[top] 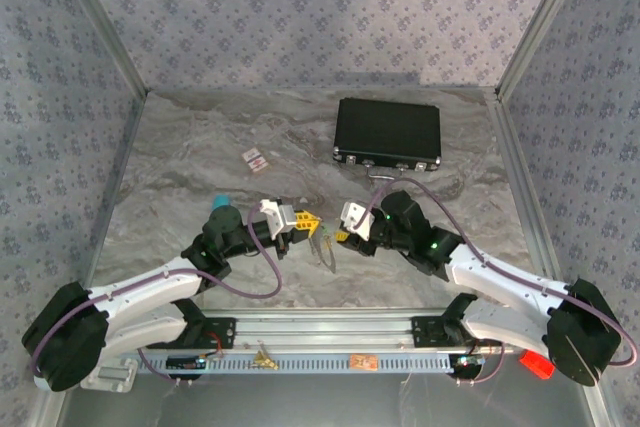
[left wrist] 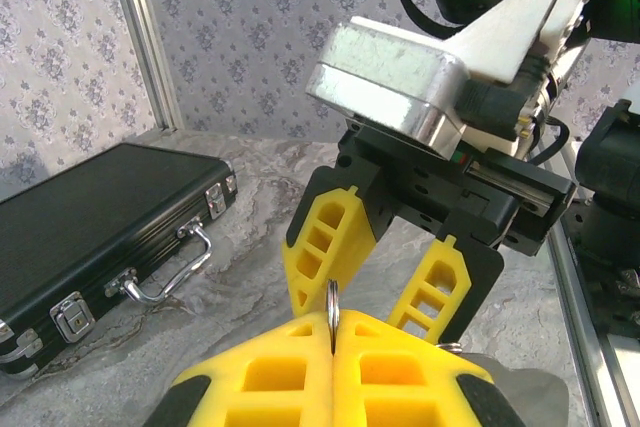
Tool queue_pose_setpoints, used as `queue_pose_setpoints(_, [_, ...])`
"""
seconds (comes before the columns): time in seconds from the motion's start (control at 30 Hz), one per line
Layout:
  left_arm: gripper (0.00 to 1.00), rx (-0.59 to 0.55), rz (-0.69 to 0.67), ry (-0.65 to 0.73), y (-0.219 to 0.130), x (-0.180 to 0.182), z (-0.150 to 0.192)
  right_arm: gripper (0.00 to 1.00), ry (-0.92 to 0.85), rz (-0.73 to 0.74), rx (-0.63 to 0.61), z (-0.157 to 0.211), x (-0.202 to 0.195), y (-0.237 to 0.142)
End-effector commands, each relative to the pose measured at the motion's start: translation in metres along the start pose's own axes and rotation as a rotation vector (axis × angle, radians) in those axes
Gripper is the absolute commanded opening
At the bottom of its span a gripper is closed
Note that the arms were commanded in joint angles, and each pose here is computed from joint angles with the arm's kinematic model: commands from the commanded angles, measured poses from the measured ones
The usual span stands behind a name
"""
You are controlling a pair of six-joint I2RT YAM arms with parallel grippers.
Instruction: Put the keys on the keyring
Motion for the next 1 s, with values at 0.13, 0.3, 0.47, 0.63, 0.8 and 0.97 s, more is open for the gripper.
queue_pose_setpoints(0.13, [0.00,-0.059,0.031,0.023,0.003,-0.001,-0.017,0.39,0.005,-0.093,-0.137,-0.019,0.010,0.005])
queue_pose_setpoints(0.3, [0.00,-0.059,0.033,0.022,0.003,-0.001,-0.018,0.39,0.011,-0.125,-0.162,-0.020,0.013,0.005])
queue_pose_setpoints(0.47, [0.00,-0.063,0.033,0.021,0.003,-0.001,-0.018,0.40,0.024,-0.107,-0.184,-0.024,0.011,0.009])
queue_pose_setpoints(0.63, [0.00,-0.063,0.033,0.021,0.003,-0.001,-0.018,0.38,0.022,-0.069,-0.187,-0.027,0.009,0.015])
queue_pose_setpoints(0.8, [0.00,-0.062,0.033,0.021,0.003,-0.002,-0.018,0.31,0.014,-0.034,-0.180,-0.027,0.007,0.016])
queue_pose_setpoints(0.97, [0.00,-0.066,0.019,0.024,0.002,-0.001,-0.020,0.21,0.017,-0.017,-0.162,-0.026,0.006,0.015])
Point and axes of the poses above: each hand's point on the last joint's axis, 136 mm out from that joint toward the fingers, its own y axis out along the fingers, its own x axis along the line the jaws close on, z = x × y, the point moved 9 cm from there along -y, back along the fingers, and after that the axes turned 5 degrees about -y, right-handed, at the moved point
